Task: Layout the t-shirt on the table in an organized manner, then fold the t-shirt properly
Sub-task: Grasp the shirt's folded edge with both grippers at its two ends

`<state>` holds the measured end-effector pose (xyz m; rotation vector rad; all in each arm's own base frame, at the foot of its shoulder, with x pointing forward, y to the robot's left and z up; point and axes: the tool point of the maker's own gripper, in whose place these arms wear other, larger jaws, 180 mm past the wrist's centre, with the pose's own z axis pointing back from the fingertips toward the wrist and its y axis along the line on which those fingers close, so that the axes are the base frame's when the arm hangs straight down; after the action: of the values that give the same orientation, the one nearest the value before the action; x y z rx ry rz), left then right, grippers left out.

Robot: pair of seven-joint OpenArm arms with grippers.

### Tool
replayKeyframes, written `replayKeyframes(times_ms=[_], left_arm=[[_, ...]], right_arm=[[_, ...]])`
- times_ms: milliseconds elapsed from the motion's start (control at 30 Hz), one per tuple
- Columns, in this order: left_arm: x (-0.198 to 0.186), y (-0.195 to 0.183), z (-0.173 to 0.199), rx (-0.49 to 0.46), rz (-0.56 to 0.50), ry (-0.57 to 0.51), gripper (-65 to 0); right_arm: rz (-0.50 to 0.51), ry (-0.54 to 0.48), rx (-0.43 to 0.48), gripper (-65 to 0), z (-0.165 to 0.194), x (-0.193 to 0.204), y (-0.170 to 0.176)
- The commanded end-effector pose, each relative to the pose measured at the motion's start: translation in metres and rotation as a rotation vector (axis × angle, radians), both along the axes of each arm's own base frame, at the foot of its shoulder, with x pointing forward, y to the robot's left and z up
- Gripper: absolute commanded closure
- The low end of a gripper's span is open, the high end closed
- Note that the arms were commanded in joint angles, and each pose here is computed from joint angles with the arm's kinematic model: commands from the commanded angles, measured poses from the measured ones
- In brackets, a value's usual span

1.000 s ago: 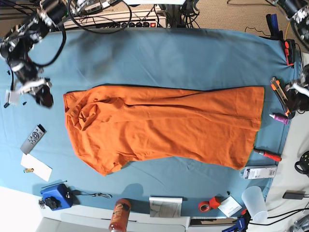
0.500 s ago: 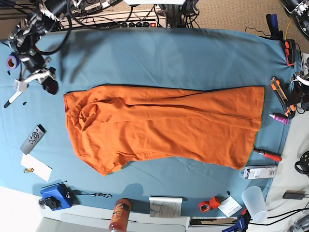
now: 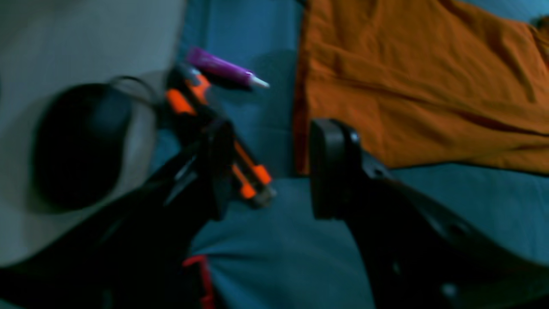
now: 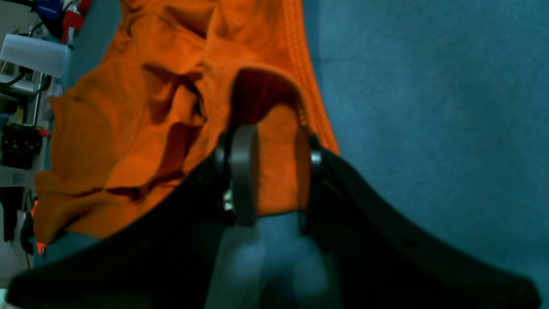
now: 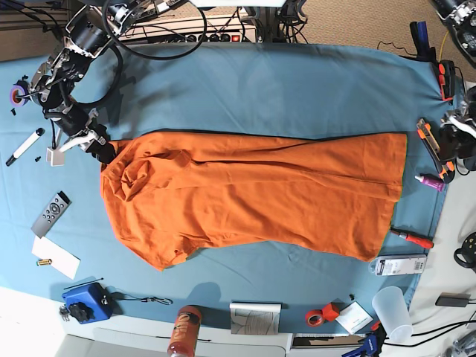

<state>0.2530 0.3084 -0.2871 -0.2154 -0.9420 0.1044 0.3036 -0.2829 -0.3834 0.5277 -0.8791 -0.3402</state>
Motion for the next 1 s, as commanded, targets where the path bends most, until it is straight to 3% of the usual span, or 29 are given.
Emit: replayKeyframes(times_ms=[0,133,200,567,767,967], left_arm=[[0.007,-0.009,0.009,-0.019,-0.021,-0.049,-28.8],[0.01,-0.05,-0.019,-0.063,-0.076,0.003,-29.4],[0.013,-0.058,-0.032,-0.067,-0.046,0.039,-31.9],[0.01,-0.058,-0.068,-0.14,0.023,0.144,-32.3],[0.024,-0.055,-0.081,-0.194,0.041,0.134,-32.2],[0.036,-0.049,-0.077,-0.155,0.048,0.124,-30.6]], right_arm=[[-0.003,-0.037,-0.027,-15.7,0.013,0.007,-0.008],[0.006,-0.023,-0.026,-15.7,0.011,0.006,-0.007],[0.01,-0.017,-0.025,-15.7,0.01,0.005,-0.006],[0.024,0.003,-0.028,-15.7,0.008,0.002,-0.006],[0.024,0.003,-0.028,-15.7,0.008,0.002,-0.006],[0.025,0.005,-0.029,-15.7,0.008,0.002,-0.006]])
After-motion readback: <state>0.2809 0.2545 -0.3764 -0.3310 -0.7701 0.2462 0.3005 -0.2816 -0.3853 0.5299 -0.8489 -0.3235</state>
